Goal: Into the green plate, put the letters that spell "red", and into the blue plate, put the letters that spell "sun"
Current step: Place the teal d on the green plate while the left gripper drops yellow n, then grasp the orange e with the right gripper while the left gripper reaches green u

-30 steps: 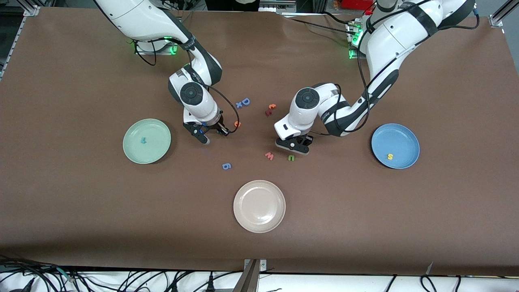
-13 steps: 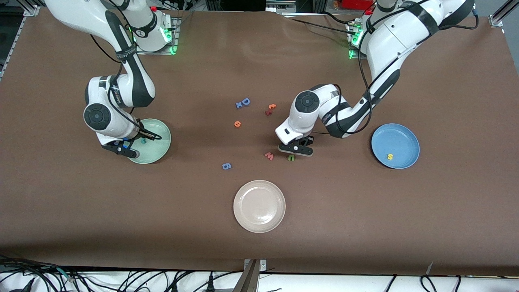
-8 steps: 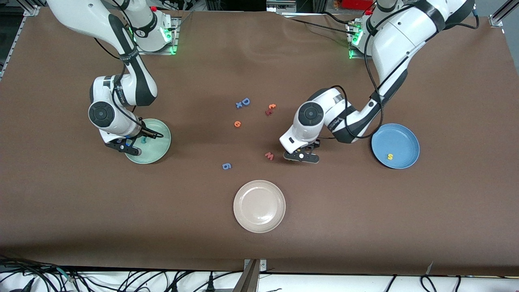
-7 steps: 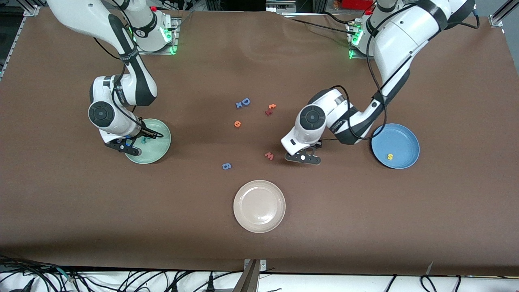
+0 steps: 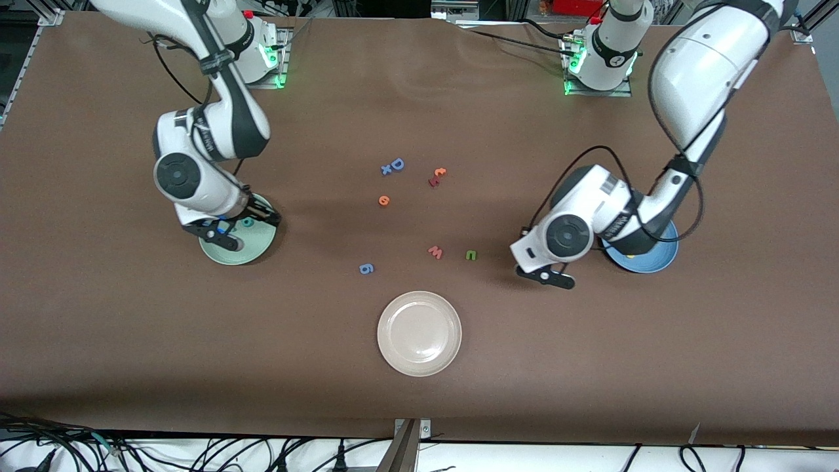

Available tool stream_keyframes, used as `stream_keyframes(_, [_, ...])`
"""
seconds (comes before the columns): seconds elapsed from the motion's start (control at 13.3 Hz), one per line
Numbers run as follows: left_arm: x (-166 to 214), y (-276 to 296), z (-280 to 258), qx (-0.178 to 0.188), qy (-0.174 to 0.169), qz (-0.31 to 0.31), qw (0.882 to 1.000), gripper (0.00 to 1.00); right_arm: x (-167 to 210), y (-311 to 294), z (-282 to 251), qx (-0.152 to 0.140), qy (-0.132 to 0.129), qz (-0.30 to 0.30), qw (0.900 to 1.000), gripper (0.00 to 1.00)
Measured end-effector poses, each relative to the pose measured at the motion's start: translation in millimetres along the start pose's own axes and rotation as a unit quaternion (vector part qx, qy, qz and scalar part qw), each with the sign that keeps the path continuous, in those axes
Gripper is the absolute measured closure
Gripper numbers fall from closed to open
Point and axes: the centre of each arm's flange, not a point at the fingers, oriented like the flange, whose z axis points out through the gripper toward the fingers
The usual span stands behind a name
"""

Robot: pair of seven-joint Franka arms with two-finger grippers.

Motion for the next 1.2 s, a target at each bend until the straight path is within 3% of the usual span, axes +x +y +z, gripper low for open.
stream_keyframes(0.45, [-31.6,-125.3,13.7,-0.013,-0.088,0.049,0.995,0.73,-101.7,-107.4,13.7,0.040,0.019,0.054,0.998,0.00])
stream_keyframes(0.75, [-39.8,-161.7,51.6,-0.023,-0.127,0.056,0.990,0.73,-147.3,-161.9,55.3,0.078,0.037,0.031,0.996,0.00])
stream_keyframes(0.9, [-38.6,-163.3,66.6,-0.028,-0.139,0.056,0.988,0.72,-156.5,-172.8,77.5,0.071,0.047,0.008,0.996,0.01])
stream_keyframes(0.97, [-38.2,-163.3,69.9,-0.029,-0.141,0.057,0.988,0.70,-157.2,-173.7,88.9,0.062,0.051,-0.001,0.997,0.02])
stream_keyframes(1.2, [-38.3,-164.1,69.5,-0.029,-0.142,0.056,0.988,0.41,-161.0,-175.3,111.2,0.046,0.050,-0.012,0.998,0.07])
